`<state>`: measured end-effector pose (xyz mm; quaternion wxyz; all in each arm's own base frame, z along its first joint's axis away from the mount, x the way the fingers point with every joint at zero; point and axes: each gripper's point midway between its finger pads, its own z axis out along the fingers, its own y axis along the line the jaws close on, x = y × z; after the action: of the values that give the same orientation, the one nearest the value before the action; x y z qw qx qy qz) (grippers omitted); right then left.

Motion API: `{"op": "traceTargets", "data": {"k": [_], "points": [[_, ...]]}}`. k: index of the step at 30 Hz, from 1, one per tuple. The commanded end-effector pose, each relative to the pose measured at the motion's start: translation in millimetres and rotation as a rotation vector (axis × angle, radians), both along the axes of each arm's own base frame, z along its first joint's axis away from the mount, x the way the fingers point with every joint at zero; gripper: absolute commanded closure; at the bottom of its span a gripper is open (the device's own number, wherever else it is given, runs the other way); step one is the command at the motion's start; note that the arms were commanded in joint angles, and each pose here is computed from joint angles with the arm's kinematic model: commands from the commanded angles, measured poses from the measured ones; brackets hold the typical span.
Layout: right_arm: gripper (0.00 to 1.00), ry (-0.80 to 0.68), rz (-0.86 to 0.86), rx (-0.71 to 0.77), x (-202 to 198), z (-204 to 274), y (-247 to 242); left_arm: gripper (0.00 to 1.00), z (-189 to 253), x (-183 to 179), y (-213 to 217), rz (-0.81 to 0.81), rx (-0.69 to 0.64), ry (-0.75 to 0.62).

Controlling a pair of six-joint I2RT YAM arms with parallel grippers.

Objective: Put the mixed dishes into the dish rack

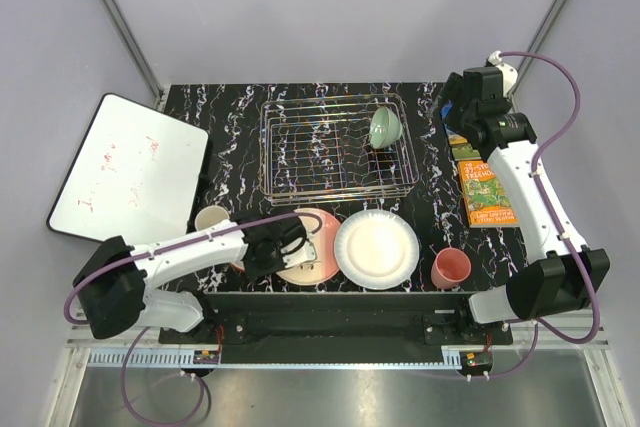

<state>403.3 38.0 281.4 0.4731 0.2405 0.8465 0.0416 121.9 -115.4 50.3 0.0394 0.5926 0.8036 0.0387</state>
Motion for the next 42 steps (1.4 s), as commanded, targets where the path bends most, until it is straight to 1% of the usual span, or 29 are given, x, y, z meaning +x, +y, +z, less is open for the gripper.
{"op": "traceTargets", "data": {"k": [1,6,9,10,12,13,15,16,18,19,20,21,22,23,24,25,27,28,29,30,31,32,33,34,36,38,39,41,42], "points": [[0.0,-0.056,-0.027,0.007,-5,18,-6,1.0,14,8,-29,-0.011,-0.101,-0.013],[0.0,-0.058,-0.021,0.012,-6,17,-5,1.0,50,23,-47,-0.01,-0.167,-0.071],[0.0,-0.053,-0.016,0.02,-6,15,-3,1.0,87,39,-61,-0.002,-0.227,-0.15],[0.0,-0.057,-0.015,0.02,-6,16,-3,1.0,108,48,-70,0.001,-0.267,-0.189],[0.0,-0.055,-0.01,0.023,-6,14,-2,1.0,131,58,-82,0.021,-0.332,-0.222],[0.0,-0.06,-0.008,0.027,-7,14,-2,1.0,158,65,-96,0.017,-0.415,-0.258],[0.0,-0.07,-0.015,0.025,-7,11,-3,1.0,189,75,-111,0.038,-0.515,-0.307],[0.0,-0.089,-0.014,0.029,-10,15,-3,1.0,219,80,-129,0.031,-0.629,-0.339],[0.0,-0.115,0.005,0.036,-10,12,0,1.0,247,83,-146,0.012,-0.73,-0.347],[0.0,-0.147,0.015,0.04,-15,20,0,1.0,276,85,-159,-0.01,-0.828,-0.364],[0.0,-0.165,0.025,0.041,-17,22,0,1.0,288,87,-166,0.0,-0.88,-0.351],[0.0,-0.184,0.027,0.041,-17,19,0,1.0,293,99,-172,0.037,-0.909,-0.332],[0.0,-0.215,0.03,0.042,-23,27,-1,1.0,321,97,-185,0.022,-1.02,-0.292],[0.0,-0.231,0.041,0.042,-25,29,0,1.0,329,101,-191,0.1,-1.079,-0.231],[0.0,-0.236,0.045,0.04,-27,25,0,1.0,323,119,-197,0.167,-1.095,-0.179],[0.0,-0.261,0.052,0.041,-32,31,0,1.0,346,118,-208,0.136,-1.182,-0.132],[0.0,-0.28,0.059,0.042,-37,27,0,1.0,350,132,-224,0.26,-1.261,0.011],[0.0,-0.307,0.059,0.046,-43,32,-1,1.0,365,136,-238,0.225,-1.355,0.051],[0.0,-0.32,0.056,0.052,-45,33,-2,1.0,370,138,-246,0.314,-1.408,0.155],[0.0,-0.326,0.056,0.056,-47,28,-1,1.0,371,147,-253,0.35,-1.457,0.211],[0.0,-0.348,0.053,0.059,-52,32,-3,1.0,378,156,-266,0.317,-1.56,0.236],[0.0,-0.355,0.044,0.056,-54,32,-4,1.0,382,157,-272,0.369,-1.586,0.306],[0.0,-0.355,0.037,0.051,-55,28,-6,1.0,372,161,-287,0.377,-1.58,0.35],[0.0,-0.372,0.032,0.049,-59,32,-8,1.0,379,162,-294,0.385,-1.614,0.404],[0.0,-0.385,0.021,0.044,-61,32,-10,1.0,362,168,-312,0.414,-1.598,0.457],[0.0,-0.397,0.02,0.051,-63,36,-10,1.0,364,171,-323,0.431,-1.623,0.502],[0.0,-0.399,0.023,0.052,-64,36,-10,1.0,353,179,-331,0.459,-1.615,0.527],[0.0,-0.401,0.025,0.063,-64,35,-8,1.0,358,189,-337,0.47,-1.659,0.546],[0.0,-0.397,0.028,0.067,-64,34,-7,1.0,345,200,-341,0.494,-1.654,0.555]]}}
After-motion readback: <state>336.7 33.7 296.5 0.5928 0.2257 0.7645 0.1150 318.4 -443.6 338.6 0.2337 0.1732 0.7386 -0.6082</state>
